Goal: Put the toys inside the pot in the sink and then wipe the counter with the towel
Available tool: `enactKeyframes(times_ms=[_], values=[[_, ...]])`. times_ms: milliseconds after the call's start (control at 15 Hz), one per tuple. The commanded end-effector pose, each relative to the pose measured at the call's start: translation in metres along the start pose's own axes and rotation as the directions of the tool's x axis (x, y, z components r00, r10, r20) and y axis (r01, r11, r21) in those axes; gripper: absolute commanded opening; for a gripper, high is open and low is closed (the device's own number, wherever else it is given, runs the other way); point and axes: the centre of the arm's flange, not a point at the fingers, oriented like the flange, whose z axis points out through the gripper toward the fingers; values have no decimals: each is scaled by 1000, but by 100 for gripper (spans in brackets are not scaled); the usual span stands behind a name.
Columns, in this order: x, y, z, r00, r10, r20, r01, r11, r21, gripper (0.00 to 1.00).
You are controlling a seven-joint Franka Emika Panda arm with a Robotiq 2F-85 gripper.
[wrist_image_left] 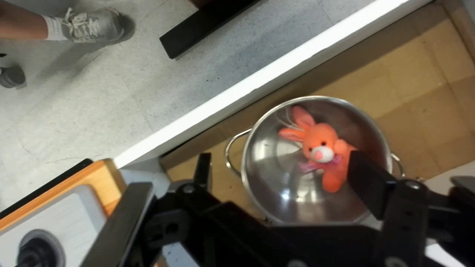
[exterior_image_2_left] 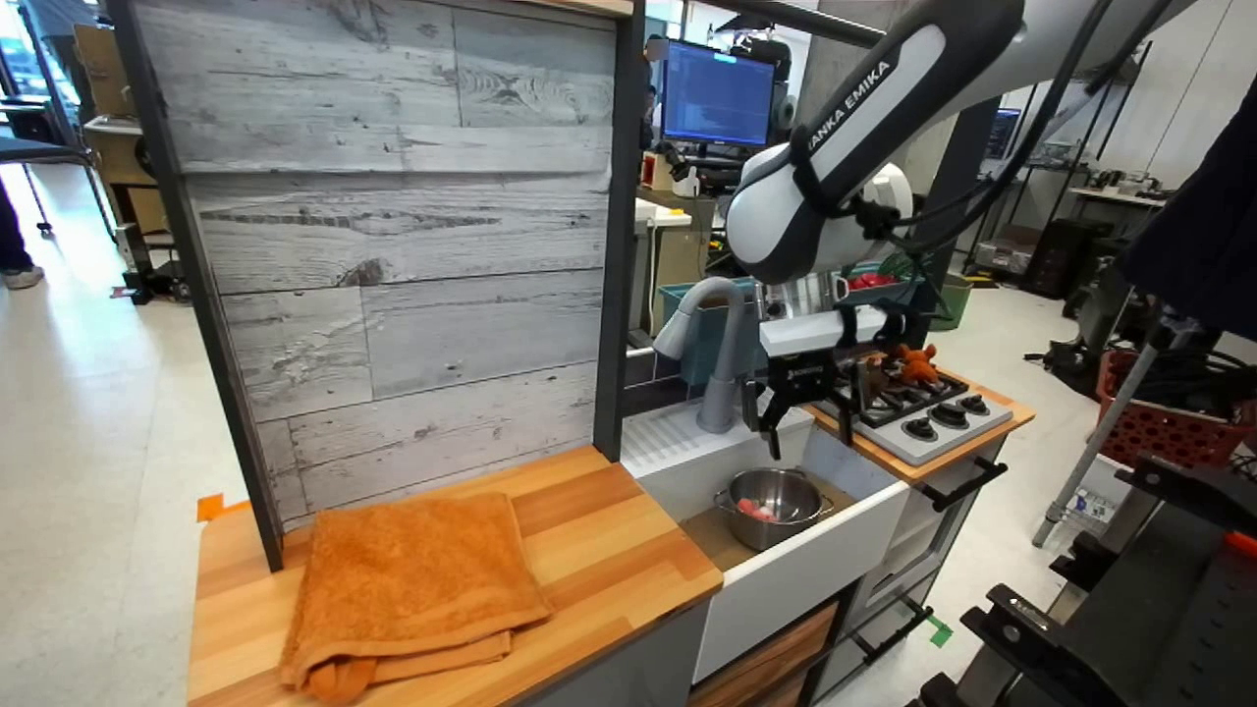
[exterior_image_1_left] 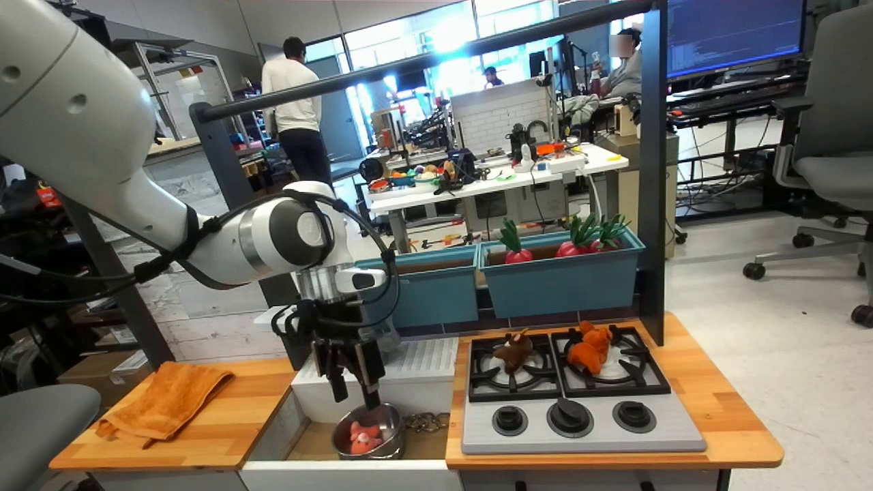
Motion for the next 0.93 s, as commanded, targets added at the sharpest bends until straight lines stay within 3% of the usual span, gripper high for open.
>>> enactKeyframes(times_ms=[0, 200, 400, 467, 667, 733, 867], values=[[-19, 67, -39, 1000, 4, -23, -8, 984, -177, 100], [-8, 138, -58, 992, -122, -11, 114, 949, -293, 100], [1, 172, -66, 961, -275, 18, 264, 898, -353, 100], [15, 156, -57, 982, -187, 1, 177, 927, -332, 100], [14, 171, -61, 971, -238, 24, 232, 910, -343, 100], [12, 165, -60, 973, -230, -23, 220, 953, -208, 100], [7, 149, -55, 964, -263, -48, 255, 958, -132, 100]])
